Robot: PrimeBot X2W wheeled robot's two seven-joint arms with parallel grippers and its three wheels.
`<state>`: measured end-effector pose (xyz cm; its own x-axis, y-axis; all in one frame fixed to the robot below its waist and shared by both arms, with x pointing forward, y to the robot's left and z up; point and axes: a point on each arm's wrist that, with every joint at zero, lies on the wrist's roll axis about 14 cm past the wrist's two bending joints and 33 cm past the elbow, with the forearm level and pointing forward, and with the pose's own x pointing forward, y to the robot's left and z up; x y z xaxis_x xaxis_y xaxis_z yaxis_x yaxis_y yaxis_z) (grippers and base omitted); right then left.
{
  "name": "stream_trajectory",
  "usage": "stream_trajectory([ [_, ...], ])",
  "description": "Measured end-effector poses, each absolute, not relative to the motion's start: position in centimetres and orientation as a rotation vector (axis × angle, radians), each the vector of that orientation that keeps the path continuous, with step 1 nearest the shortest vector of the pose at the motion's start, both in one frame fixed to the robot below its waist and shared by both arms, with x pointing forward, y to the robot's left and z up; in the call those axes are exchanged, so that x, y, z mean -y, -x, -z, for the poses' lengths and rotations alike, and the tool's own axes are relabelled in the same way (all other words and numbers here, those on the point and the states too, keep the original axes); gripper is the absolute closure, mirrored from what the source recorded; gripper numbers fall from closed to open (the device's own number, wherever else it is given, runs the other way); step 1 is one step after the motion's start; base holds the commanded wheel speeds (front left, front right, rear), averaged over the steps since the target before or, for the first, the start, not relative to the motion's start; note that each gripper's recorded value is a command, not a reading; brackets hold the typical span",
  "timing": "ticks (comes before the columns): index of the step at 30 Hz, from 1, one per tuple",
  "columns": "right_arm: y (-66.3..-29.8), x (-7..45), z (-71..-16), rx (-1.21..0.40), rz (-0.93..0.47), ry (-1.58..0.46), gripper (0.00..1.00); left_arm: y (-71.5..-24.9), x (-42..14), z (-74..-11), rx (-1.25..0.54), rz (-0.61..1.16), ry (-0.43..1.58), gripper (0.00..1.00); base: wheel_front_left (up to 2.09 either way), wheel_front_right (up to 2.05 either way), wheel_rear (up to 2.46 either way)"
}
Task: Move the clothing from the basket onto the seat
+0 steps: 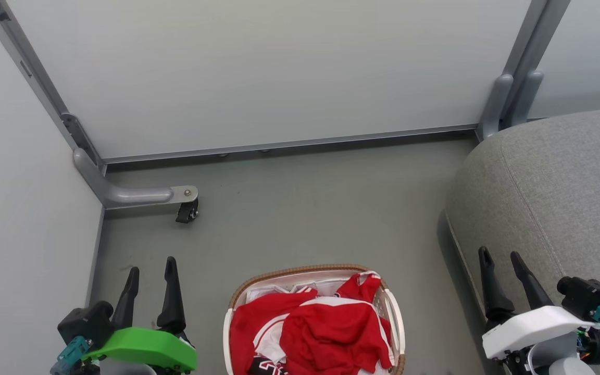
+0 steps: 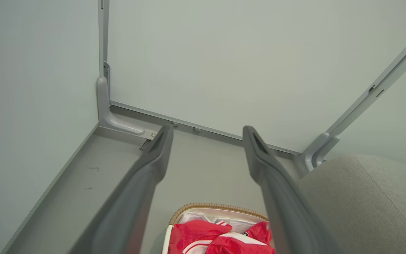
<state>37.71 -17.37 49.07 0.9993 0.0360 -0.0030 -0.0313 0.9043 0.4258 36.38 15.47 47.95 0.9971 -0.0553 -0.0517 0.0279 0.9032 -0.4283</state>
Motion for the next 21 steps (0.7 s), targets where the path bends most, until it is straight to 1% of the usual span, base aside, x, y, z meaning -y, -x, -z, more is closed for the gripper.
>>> stream_trajectory([
  [21,-37.63,16.63,-49.15,0.009,-0.077,-0.256,0.0,-36.0,-15.05,-47.61,-0.048,0.068,0.273,0.0,0.0,0.0,0.0],
])
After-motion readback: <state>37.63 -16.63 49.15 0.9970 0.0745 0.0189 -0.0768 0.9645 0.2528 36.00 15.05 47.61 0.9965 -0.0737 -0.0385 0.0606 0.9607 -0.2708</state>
